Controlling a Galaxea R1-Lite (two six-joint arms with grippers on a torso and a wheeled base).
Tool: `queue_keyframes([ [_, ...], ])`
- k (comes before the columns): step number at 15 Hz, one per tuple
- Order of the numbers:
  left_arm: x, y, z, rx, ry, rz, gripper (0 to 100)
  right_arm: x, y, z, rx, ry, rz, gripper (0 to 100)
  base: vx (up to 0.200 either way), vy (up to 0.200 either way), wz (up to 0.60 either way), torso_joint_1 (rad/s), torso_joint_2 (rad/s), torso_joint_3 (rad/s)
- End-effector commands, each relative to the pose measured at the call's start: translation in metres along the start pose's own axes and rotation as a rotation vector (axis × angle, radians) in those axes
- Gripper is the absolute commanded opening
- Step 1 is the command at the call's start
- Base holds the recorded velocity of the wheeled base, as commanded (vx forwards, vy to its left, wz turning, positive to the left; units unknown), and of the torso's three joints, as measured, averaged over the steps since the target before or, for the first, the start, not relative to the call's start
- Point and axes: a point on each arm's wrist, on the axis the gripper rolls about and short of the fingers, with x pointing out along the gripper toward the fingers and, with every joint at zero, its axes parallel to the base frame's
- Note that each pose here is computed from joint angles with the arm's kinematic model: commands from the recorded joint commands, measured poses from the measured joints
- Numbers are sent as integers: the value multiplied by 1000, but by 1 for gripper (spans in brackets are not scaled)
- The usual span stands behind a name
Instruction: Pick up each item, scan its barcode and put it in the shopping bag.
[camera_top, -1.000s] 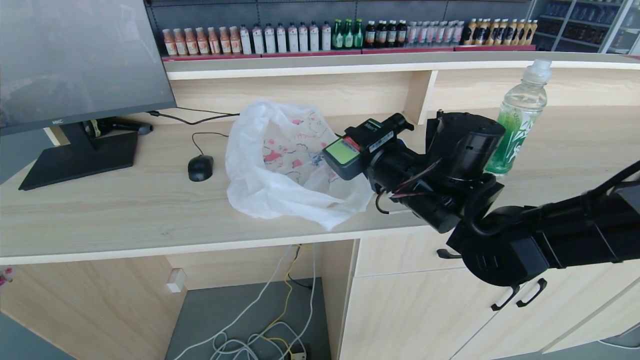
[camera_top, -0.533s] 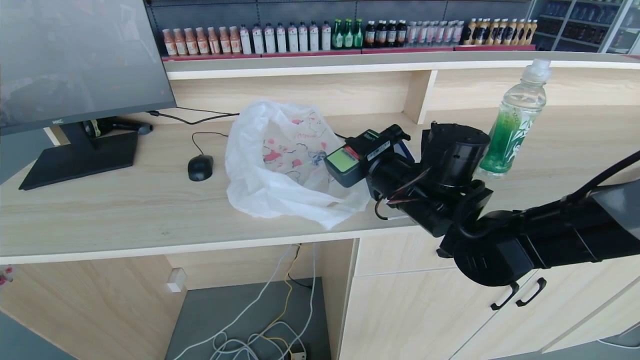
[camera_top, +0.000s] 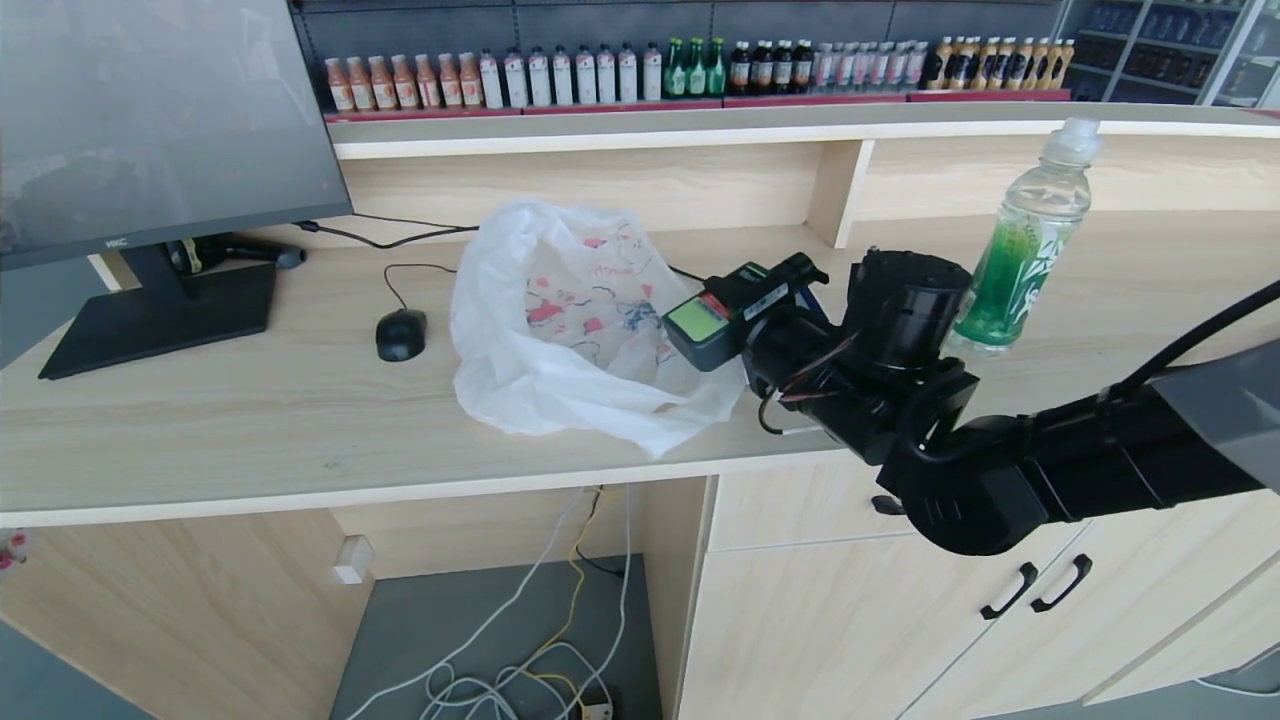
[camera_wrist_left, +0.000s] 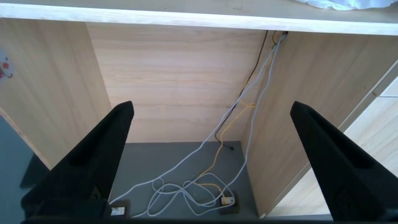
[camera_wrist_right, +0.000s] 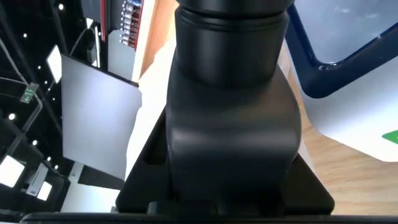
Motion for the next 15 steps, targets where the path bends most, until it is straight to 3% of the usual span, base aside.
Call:
queue_keyframes([
  [1,0,0,0,0,0,-1,100,4,3,8,4,-22,17,0,0,0,0,0,0,0],
  [3,0,0,0,0,0,1,100,10,4,22,3,-56,34,0,0,0,0,0,0,0],
  [9,0,0,0,0,0,1,100,27,-30,63,-17,-123,-8,0,0,0,0,0,0,0],
  [15,0,0,0,0,0,-1,100,41,-28,80,-22,-149,-7,0,0,0,0,0,0,0],
])
